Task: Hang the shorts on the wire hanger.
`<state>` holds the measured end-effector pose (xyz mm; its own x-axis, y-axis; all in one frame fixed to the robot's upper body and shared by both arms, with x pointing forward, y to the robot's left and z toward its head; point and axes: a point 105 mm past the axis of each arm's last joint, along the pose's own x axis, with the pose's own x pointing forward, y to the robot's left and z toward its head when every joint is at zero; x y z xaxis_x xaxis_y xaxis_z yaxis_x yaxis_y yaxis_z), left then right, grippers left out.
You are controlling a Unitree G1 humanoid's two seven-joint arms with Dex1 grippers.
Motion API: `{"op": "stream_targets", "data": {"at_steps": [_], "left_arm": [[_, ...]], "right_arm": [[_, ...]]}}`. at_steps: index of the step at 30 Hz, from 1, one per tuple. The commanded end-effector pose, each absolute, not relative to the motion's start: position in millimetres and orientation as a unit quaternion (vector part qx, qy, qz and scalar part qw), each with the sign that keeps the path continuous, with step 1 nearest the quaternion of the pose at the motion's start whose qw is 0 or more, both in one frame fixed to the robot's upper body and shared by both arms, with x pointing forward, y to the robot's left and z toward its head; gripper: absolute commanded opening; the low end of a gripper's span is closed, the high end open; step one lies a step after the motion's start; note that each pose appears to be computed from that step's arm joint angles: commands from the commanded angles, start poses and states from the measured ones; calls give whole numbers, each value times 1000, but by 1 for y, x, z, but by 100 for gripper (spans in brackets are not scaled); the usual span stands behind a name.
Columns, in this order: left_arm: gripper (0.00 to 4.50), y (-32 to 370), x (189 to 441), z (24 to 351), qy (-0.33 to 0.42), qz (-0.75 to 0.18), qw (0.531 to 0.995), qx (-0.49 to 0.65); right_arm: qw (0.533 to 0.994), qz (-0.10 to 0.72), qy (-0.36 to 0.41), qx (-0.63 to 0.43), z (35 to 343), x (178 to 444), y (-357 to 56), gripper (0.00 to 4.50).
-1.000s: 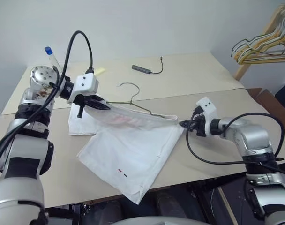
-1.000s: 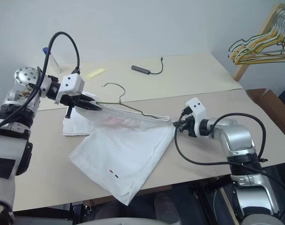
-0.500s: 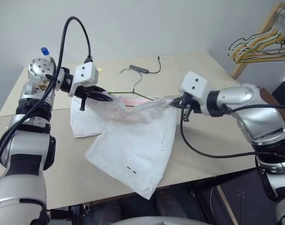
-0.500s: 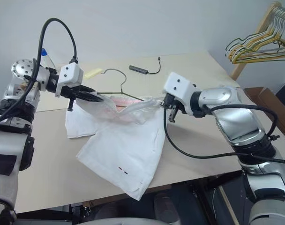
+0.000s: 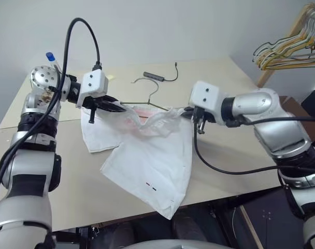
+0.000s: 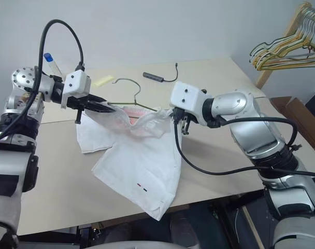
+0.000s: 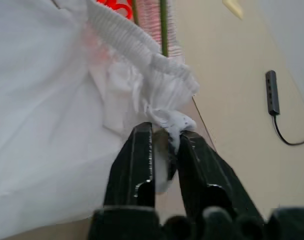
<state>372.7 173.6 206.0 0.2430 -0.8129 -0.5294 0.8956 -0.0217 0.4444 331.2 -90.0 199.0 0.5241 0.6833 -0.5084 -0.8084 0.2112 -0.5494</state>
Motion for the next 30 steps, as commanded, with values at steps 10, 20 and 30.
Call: {"op": "stream_targets", "data": {"at_steps": [10,20,30], "left_arm": [[1,177,364,227,20,-614,700,364],[1,171,362,226,18,-623,691,365],[1,167,361,232,-8,-628,690,360]], "right_arm": [[802,462,66,-372,200,348,-88,254],[805,516,61,-288,212,337,-78,217],[805,512,77,-288,204,338,-83,1]]}}
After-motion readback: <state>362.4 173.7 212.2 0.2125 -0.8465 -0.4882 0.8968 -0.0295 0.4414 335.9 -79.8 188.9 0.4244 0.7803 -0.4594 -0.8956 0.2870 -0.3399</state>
